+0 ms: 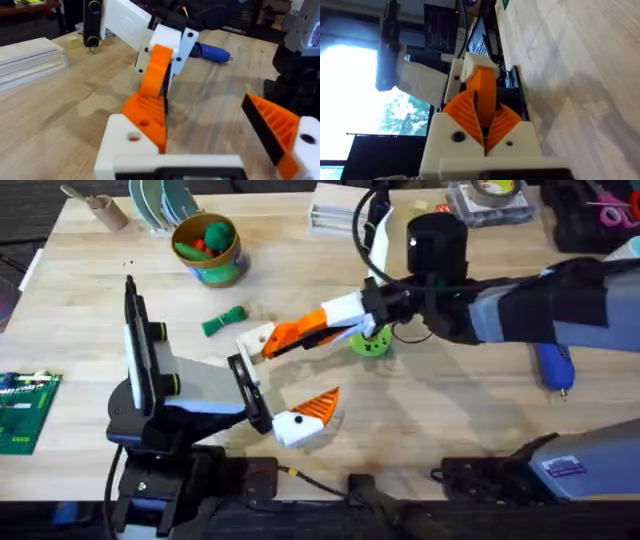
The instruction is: Pick up the gripper from the table and insert it into the empty holder that is missing its gripper. Then pick up a screw, insert it into the mounting hole, and use the screwdriver to tighten it. Finally, clean up the table by picking up the vegetable and placing it into the bucket.
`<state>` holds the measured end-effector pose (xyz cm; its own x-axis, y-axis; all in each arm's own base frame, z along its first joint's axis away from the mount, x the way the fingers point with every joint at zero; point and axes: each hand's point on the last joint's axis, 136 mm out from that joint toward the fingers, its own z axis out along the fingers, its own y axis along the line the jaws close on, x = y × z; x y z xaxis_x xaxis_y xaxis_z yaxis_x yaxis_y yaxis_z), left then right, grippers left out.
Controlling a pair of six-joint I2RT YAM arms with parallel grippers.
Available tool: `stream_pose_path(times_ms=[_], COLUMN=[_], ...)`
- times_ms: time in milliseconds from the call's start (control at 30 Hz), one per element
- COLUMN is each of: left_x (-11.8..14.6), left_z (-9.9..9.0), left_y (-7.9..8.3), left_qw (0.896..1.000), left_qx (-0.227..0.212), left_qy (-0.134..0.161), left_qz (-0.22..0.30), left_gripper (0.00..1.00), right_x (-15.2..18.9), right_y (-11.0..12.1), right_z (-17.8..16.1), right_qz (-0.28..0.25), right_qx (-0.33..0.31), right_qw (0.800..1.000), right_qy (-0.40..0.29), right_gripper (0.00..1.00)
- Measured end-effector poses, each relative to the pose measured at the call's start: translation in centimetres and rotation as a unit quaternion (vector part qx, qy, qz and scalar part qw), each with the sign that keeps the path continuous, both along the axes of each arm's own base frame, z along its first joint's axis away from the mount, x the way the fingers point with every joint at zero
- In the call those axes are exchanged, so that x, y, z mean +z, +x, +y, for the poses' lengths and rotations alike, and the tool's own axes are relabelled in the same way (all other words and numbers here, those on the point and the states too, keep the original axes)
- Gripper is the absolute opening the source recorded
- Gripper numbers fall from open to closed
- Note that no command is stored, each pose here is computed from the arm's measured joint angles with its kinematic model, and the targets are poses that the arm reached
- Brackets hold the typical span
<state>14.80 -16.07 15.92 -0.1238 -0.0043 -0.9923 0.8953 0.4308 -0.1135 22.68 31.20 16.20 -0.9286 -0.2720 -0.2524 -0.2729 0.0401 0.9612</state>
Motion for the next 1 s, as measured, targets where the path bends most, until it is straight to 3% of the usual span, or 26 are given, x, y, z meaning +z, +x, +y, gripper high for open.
stream_pose_path(times_ms=[833, 900, 1000], left_x=[0.0, 0.0, 0.0], left_z=[0.6, 0.6, 0.6], left_y=[1.0, 1.0, 1.1], left_qw=[0.999, 0.999, 0.999], left_qx=[0.034, 0.034, 0.035], left_qy=[-0.005, -0.005, -0.005], left_qz=[0.012, 0.012, 0.012], left_gripper=[0.993, 0.993, 0.992], right_x=[-0.2, -0.2, -0.2], right_y=[0.4, 0.4, 0.3], right_z=[3.2, 3.2, 3.2], right_qz=[-0.038, -0.037, -0.037], right_qx=[-0.046, -0.046, -0.044], right_qw=[0.998, 0.998, 0.998], right_qy=[-0.021, -0.021, -0.020], right_gripper=[0.012, 0.030, 0.132])
